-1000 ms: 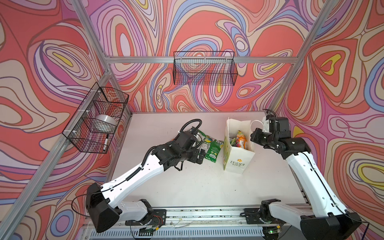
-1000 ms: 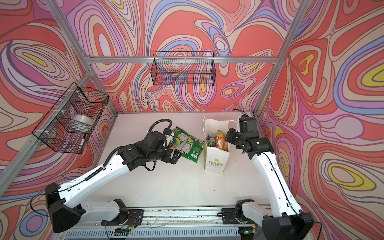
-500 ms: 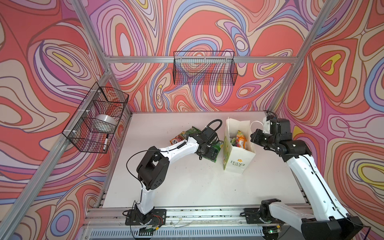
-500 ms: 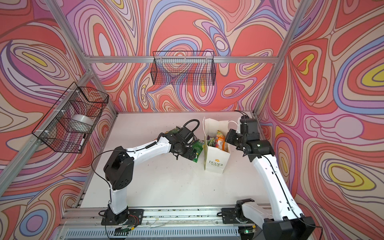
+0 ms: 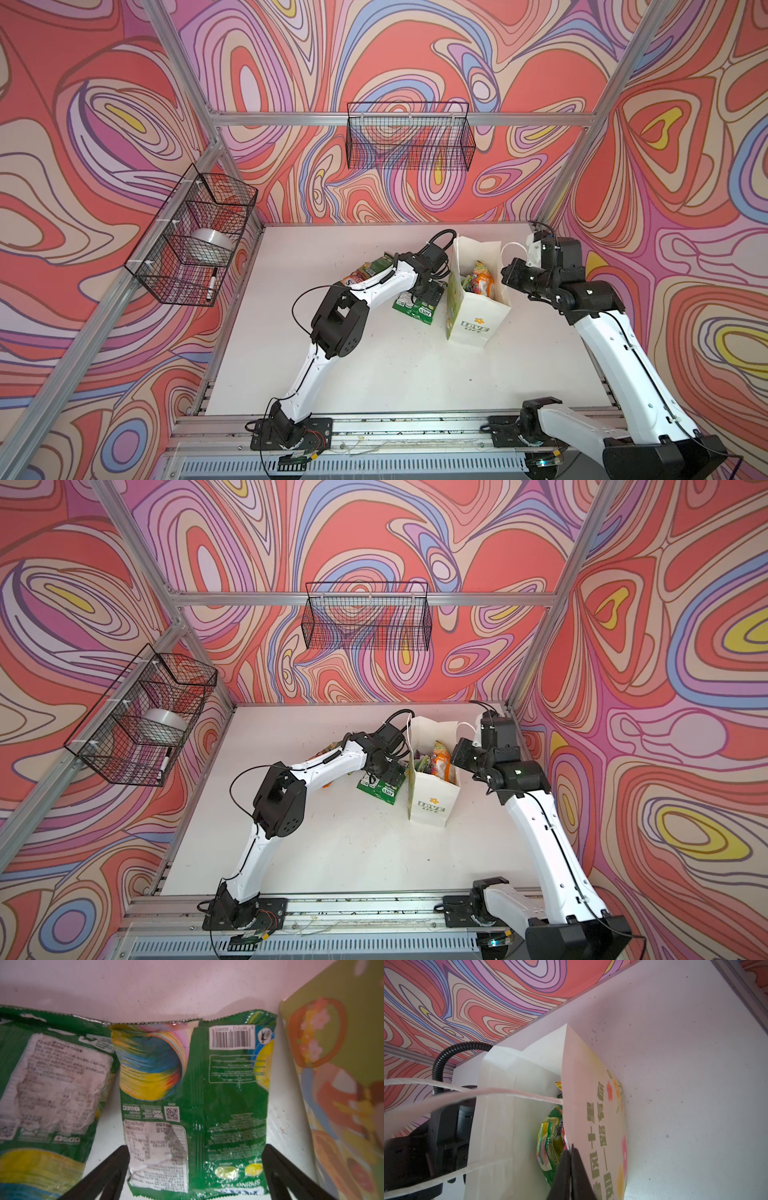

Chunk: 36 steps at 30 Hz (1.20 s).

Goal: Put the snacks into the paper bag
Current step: 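Grasp the green SPRING TEA snack bag with the left gripper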

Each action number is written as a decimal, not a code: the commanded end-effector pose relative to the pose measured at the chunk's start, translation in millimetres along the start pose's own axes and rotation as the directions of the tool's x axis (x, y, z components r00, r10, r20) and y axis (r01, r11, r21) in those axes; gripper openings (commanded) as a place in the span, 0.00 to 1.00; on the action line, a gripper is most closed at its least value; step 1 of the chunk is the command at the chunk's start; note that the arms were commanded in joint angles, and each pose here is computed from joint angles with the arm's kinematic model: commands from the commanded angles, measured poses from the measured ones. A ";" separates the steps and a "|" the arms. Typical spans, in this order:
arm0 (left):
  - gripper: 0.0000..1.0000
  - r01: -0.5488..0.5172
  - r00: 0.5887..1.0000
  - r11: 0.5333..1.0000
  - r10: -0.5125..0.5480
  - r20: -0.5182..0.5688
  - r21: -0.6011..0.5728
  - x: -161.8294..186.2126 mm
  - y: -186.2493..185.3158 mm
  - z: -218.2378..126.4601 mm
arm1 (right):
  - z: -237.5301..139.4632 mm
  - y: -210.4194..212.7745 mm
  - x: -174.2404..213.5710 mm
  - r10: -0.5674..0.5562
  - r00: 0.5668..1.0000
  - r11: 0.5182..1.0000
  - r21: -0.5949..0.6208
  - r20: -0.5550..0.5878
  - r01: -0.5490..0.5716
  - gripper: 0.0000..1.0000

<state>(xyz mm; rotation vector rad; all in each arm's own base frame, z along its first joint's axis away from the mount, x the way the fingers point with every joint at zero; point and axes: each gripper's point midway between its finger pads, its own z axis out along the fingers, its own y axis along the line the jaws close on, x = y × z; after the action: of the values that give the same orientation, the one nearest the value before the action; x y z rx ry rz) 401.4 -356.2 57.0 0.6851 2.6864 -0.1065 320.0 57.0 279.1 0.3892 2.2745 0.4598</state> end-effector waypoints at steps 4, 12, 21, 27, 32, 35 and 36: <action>1.00 0.006 0.997 1.000 -0.005 -0.083 0.006 14.6 9.4 18.4 | -3.8 9.1 -7.2 -0.007 1.000 0.999 -0.036 0.028 0.008 0.00; 1.00 0.056 0.986 0.998 -0.049 -0.160 0.039 33.1 17.0 37.2 | -2.8 10.1 -5.9 0.002 1.000 0.999 -0.044 0.024 -0.001 0.00; 0.88 0.109 0.980 0.990 -0.092 -0.175 0.089 44.8 12.5 38.8 | -3.5 11.3 -5.1 0.011 1.000 0.999 -0.052 0.022 -0.010 0.00; 0.71 0.129 0.980 0.987 -0.111 -0.165 0.098 49.6 14.8 38.0 | -5.2 11.4 -5.2 0.014 1.000 0.998 -0.055 0.025 -0.012 0.00; 0.47 0.139 0.984 0.985 -0.125 -0.128 0.107 44.0 15.4 26.6 | -5.1 12.3 -4.4 0.016 1.000 0.998 -0.059 0.023 -0.015 0.00; 0.34 0.147 0.985 0.983 -0.136 -0.107 0.108 40.4 15.8 21.8 | -5.0 12.6 -4.5 0.017 1.000 0.998 -0.061 0.020 -0.016 0.00; 0.29 0.150 0.985 0.983 -0.139 -0.103 0.109 39.3 15.7 20.9 | -5.2 13.0 -4.6 0.018 1.000 0.998 -0.063 0.019 -0.016 0.00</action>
<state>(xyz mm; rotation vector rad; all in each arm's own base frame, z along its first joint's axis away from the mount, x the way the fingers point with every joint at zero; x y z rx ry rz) 400.5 -338.9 37.9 0.5489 2.7603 -0.3126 319.4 60.4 279.5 0.4020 2.2758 0.4929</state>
